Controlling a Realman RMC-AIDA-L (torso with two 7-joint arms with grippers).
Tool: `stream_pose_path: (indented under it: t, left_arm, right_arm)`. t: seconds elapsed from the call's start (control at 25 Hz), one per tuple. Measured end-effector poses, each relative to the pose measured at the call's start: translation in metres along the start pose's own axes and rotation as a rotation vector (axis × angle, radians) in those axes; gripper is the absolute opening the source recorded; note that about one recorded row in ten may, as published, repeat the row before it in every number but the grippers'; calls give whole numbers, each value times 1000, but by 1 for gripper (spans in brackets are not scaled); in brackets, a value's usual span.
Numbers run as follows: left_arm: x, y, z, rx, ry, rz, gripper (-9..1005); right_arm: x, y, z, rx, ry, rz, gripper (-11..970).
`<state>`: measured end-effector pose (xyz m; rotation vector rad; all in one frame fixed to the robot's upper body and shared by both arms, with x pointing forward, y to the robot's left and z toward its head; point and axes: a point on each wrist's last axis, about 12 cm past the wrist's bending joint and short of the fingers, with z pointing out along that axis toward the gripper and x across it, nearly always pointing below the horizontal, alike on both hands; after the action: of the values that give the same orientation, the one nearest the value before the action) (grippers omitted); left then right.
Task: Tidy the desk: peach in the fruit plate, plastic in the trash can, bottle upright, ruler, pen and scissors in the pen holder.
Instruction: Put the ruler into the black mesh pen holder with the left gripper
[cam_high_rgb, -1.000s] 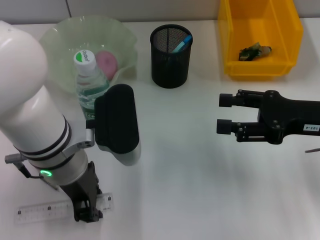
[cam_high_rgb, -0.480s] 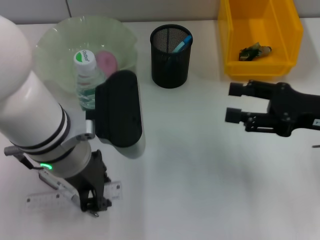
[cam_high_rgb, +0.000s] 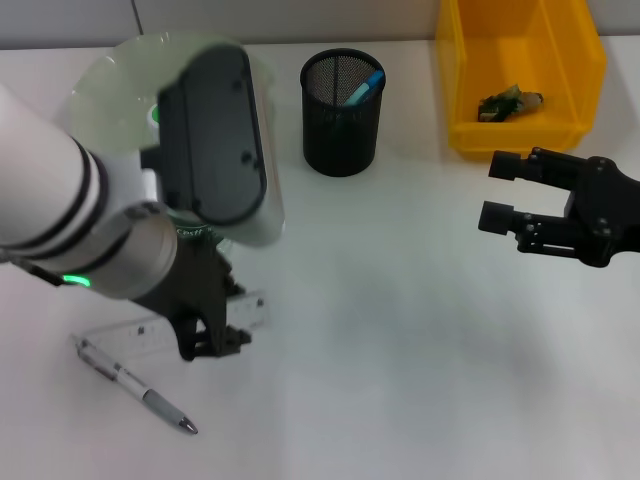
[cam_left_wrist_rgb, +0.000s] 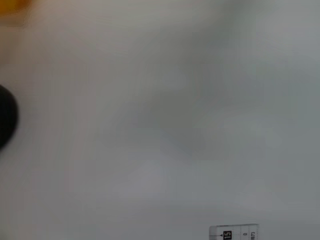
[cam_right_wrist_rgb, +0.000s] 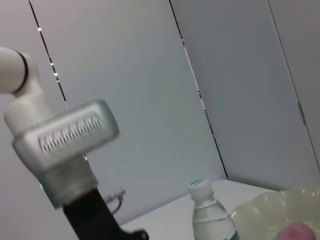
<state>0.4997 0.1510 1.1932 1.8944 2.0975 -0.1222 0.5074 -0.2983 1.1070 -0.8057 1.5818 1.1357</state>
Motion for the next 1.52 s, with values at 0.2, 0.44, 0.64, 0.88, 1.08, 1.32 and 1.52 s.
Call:
stream_pose_path:
  t: [0.2, 0.44, 0.64, 0.88, 1.08, 1.32, 1.52]
  left_arm:
    - [-1, 4, -32, -50, -102, -34, 409]
    - [-3, 14, -60, -128, -218, -67, 412]
    - [-11, 27, -73, -200, -313, -81, 415]
    - [-21, 36, -92, -285, -434, -80, 418]
    - [-26, 40, -113, -316, -530, -87, 420]
    - [-24, 45, -132, -323, -688, -97, 423]
    - [-21, 49, -132, -366, -776, -115, 426]
  right_arm:
    - [0, -2, -2, 16, 0, -3, 786]
    - [0, -2, -4, 21, 1, -4, 786]
    - [2, -2, -3, 30, 1, -14, 787]
    - [4, -4, 0, 46, 12, -19, 786]
    - [2, -6, -1, 49, 14, -25, 786]
    - [0, -7, -1, 49, 14, -26, 787]
    - [2, -6, 0, 50, 12, -23, 787]
